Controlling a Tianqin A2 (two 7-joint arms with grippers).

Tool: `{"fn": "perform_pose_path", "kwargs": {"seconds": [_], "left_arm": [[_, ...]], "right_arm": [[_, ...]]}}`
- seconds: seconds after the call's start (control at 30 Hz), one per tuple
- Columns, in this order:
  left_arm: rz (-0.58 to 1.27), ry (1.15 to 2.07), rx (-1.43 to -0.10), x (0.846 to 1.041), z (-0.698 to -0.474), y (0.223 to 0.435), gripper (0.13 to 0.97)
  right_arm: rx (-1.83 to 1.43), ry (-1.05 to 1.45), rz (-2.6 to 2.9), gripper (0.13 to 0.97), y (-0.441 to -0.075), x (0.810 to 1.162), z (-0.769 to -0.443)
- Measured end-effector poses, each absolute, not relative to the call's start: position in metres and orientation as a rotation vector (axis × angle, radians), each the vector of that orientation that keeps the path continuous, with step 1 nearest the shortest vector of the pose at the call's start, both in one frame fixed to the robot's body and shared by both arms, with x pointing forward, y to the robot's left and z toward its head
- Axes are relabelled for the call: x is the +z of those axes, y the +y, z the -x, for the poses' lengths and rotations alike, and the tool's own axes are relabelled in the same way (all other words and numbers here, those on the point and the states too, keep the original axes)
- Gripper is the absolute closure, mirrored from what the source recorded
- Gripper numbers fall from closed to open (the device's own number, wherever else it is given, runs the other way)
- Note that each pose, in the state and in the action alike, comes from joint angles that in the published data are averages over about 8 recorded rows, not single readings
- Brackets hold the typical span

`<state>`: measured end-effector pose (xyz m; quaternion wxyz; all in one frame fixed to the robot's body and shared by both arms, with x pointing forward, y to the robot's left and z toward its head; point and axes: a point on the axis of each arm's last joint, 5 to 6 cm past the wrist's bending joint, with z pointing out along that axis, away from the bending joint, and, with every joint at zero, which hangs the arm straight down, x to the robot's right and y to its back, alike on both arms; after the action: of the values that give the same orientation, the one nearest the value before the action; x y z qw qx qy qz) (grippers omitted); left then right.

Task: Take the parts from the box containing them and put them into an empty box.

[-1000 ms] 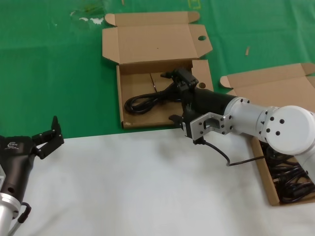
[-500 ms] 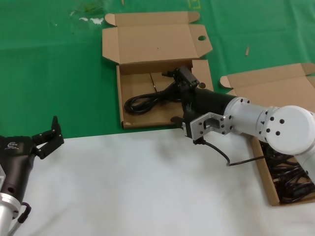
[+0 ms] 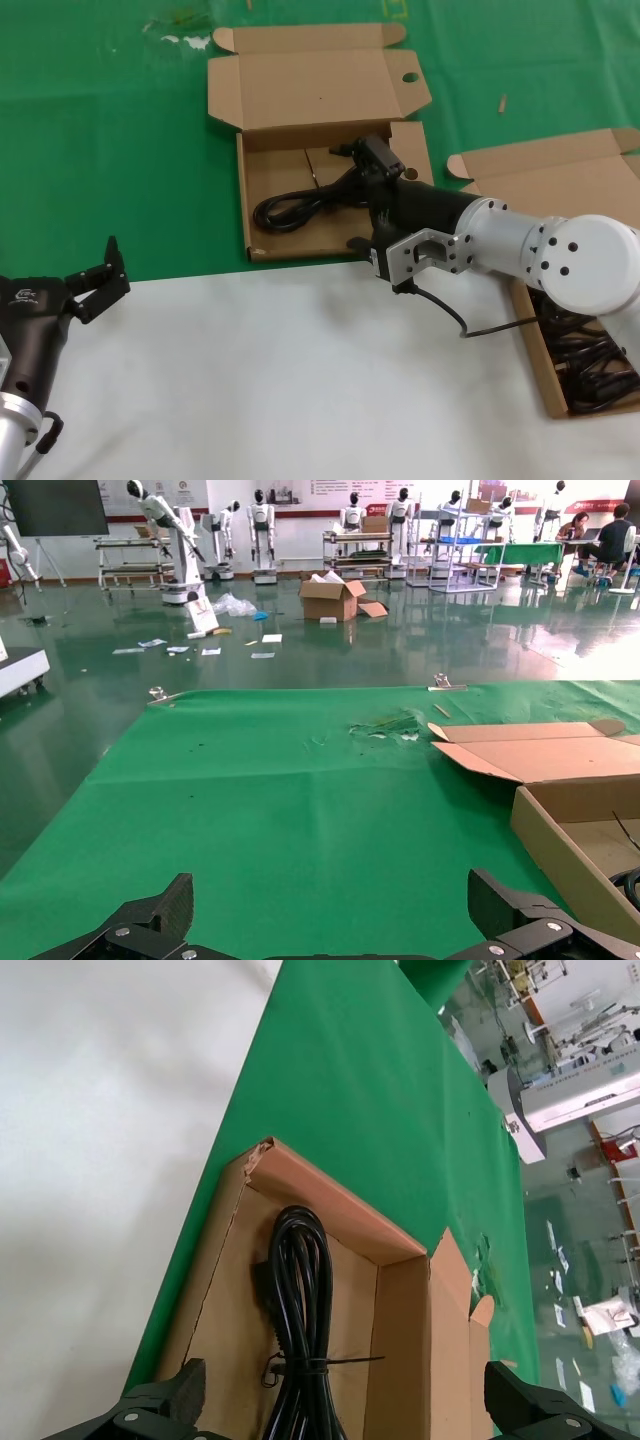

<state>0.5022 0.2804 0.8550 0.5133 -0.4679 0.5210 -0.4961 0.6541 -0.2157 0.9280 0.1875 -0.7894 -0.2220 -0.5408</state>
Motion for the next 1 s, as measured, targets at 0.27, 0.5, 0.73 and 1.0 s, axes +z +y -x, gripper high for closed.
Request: {"fn": "perform_pose_path", "kwargs": {"seconds": [0.27,0.5,0.73,1.0], "left_arm": [[1.125,1.253,-1.193,0.855,-0.502,0.28,0.132],[1.125,1.253,-1.193,0.855,-0.502,0.28,0.132],[1.125,1.253,-1.193,0.855,-0.502,0.28,0.132],[1.125,1.253,-1.193,0.855,-0.502,0.28,0.132]], "right_arm": [[-1.518,-0.505,2.176,0.13,-0.215,0.922,-0.647],[-1.506,-0.333,2.108,0.13,-0.216,0.915,-0.636],[-1.488,-0.154,2.033,0.13,-0.218,0.907,-0.625],[-1.461,0.049,1.942,0.13,-0.222,0.898,-0.611]]}}
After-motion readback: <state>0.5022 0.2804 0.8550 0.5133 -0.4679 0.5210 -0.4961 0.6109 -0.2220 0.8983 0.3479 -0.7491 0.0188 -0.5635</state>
